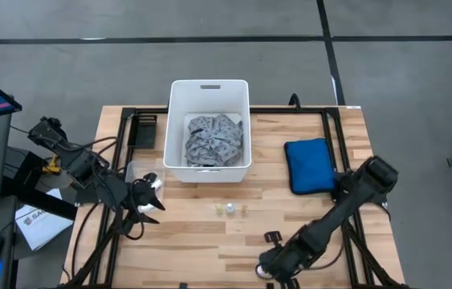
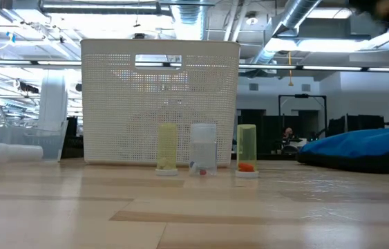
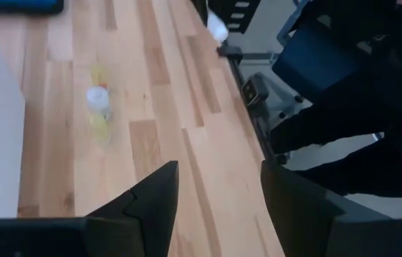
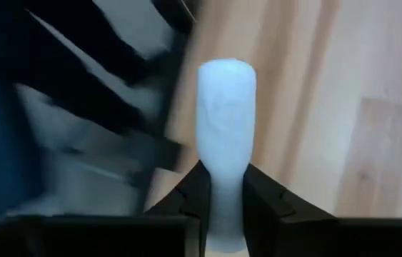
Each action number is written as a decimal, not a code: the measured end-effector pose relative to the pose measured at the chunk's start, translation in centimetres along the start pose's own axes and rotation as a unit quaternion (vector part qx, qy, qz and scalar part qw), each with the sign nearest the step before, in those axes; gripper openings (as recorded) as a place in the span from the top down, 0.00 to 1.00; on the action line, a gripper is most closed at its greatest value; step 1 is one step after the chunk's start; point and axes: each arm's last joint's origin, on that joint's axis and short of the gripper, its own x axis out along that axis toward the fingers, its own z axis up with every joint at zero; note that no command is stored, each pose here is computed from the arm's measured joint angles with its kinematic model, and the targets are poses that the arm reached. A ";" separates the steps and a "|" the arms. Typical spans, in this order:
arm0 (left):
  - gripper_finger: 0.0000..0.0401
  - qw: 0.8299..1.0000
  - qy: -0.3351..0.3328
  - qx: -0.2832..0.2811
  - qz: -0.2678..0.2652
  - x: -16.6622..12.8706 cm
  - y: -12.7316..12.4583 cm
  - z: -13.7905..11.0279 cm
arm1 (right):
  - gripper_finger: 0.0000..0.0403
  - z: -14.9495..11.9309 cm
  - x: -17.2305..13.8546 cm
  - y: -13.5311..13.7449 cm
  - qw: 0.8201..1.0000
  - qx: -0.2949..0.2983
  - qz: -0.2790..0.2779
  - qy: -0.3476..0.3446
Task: Pick & Place Medicine items
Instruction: Put the rolled gauze into the transparent bin
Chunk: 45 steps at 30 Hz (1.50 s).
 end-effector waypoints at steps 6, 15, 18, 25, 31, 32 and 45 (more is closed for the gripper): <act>0.53 0.994 -0.062 0.082 0.049 -1.9 0.1 2.1 | 0.88 1.1 -8.9 0.3 0.991 0.034 0.081 -0.104; 0.53 0.926 -0.267 0.098 0.247 -4.4 2.5 7.4 | 0.88 3.7 -19.7 -8.3 0.929 0.106 -0.062 -0.350; 0.53 0.900 -0.339 0.035 0.274 -4.9 4.0 9.1 | 0.88 4.6 -22.0 -11.6 0.900 0.070 -0.142 -0.407; 0.53 0.822 -0.458 -0.019 0.339 -4.9 7.6 12.4 | 0.88 6.6 -23.6 -17.8 0.849 0.010 -0.277 -0.451; 0.53 0.814 -0.474 -0.004 0.334 -2.7 9.8 13.8 | 0.88 8.7 -23.4 -20.5 0.798 -0.029 -0.333 -0.502; 0.53 0.817 -0.469 -0.003 0.335 -2.1 10.0 13.9 | 0.88 9.1 -23.4 -20.7 0.789 -0.037 -0.341 -0.511; 0.53 0.810 -0.479 0.025 0.337 2.5 11.5 15.2 | 0.88 10.7 -25.1 -21.5 0.751 -0.086 -0.382 -0.532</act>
